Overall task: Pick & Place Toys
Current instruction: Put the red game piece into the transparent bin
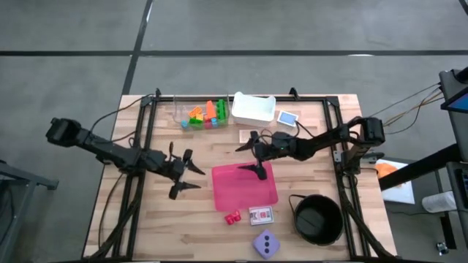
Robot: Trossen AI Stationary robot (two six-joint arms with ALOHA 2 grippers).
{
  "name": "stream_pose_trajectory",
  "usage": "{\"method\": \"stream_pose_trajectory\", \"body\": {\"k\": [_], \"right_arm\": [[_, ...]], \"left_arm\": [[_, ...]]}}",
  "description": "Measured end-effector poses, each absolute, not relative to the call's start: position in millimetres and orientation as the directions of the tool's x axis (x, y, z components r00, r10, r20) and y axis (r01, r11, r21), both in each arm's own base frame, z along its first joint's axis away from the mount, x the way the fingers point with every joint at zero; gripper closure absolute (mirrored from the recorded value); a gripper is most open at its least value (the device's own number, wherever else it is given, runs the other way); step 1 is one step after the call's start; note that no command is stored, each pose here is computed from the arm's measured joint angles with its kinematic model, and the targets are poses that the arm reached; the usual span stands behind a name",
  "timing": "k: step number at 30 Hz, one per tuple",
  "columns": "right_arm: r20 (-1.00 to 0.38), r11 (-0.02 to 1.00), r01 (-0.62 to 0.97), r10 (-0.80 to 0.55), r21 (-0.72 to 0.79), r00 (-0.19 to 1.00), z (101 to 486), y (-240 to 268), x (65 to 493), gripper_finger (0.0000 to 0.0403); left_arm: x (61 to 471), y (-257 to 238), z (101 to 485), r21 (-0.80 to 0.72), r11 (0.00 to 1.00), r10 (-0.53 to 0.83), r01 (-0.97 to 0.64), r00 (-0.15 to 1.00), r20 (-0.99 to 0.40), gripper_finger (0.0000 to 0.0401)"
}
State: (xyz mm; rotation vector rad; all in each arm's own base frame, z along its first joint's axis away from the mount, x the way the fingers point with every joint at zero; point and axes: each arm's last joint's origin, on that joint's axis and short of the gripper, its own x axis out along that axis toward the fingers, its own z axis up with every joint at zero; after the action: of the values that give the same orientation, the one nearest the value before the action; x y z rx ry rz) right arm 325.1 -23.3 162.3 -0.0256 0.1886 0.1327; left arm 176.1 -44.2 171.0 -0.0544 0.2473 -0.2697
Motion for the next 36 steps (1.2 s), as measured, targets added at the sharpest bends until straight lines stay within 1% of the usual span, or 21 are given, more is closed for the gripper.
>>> {"method": "stream_pose_trajectory", "body": {"k": [4, 8, 10, 12, 17, 21, 25, 28, 32, 36], "right_arm": [[-0.244, 0.987, -0.159, 0.152, -0.009, 0.958, 169.3, -10.8, 336.8, 0.0073], [-0.287, 0.992, -0.12, 0.102, -0.045, 0.953, 177.9, -0.8, 347.0, 0.0073], [-0.285, 0.991, -0.12, 0.096, -0.066, 0.954, 180.7, 3.6, 349.1, 0.0073], [-0.257, 0.989, -0.124, 0.1, -0.079, 0.961, 183.5, 6.7, 349.9, 0.0073], [-0.107, 0.987, -0.12, 0.109, -0.106, 0.988, 187.9, 8.1, 343.6, 0.0073], [-0.056, 0.987, -0.102, 0.096, -0.122, 0.994, 179.1, 4.4, 329.6, 0.0073], [-0.076, 0.993, -0.039, 0.03, -0.114, 0.997, 172.2, 1.9, 313.4, 0.0073], [-0.092, 0.994, -0.002, -0.008, -0.108, 0.996, 169.5, 0.9, 302.0, 0.0073], [-0.069, 0.994, 0.049, -0.056, -0.096, 0.996, 175.2, -0.6, 287.2, 0.0073], [-0.051, 0.994, 0.062, -0.067, -0.093, 0.996, 180.0, -1.0, 272.6, 0.0073]], "left_arm": [[173.5, -53.7, 170.9, -0.146, 0.962, -0.261, 0.231, 0.936, -0.236, 0.0146], [168.4, -67.4, 171.2, -0.139, 0.965, -0.25, 0.223, 0.94, -0.231, 0.0146], [165.7, -74.0, 172.0, -0.124, 0.966, -0.249, 0.226, 0.943, -0.221, 0.0146], [163.4, -79.1, 173.0, -0.114, 0.969, -0.24, 0.22, 0.947, -0.214, 0.0146], [167.4, -90.1, 179.2, -0.078, 0.975, -0.22, 0.208, 0.952, -0.211, 0.0146], [184.4, -99.9, 176.1, -0.036, 0.98, -0.196, 0.194, 0.943, -0.268, 0.0146], [209.3, -115.1, 169.3, -0.007, 0.98, -0.189, 0.198, 0.92, -0.342, 0.0146], [227.0, -126.7, 163.2, 0.0, 0.974, -0.209, 0.228, 0.893, -0.399, 0.0146], [246.7, -141.9, 158.8, -0.026, 0.962, -0.253, 0.271, 0.854, -0.455, 0.0146], [261.6, -162.2, 151.8, -0.058, 0.957, -0.272, 0.286, 0.804, -0.528, 0.0146]]}}
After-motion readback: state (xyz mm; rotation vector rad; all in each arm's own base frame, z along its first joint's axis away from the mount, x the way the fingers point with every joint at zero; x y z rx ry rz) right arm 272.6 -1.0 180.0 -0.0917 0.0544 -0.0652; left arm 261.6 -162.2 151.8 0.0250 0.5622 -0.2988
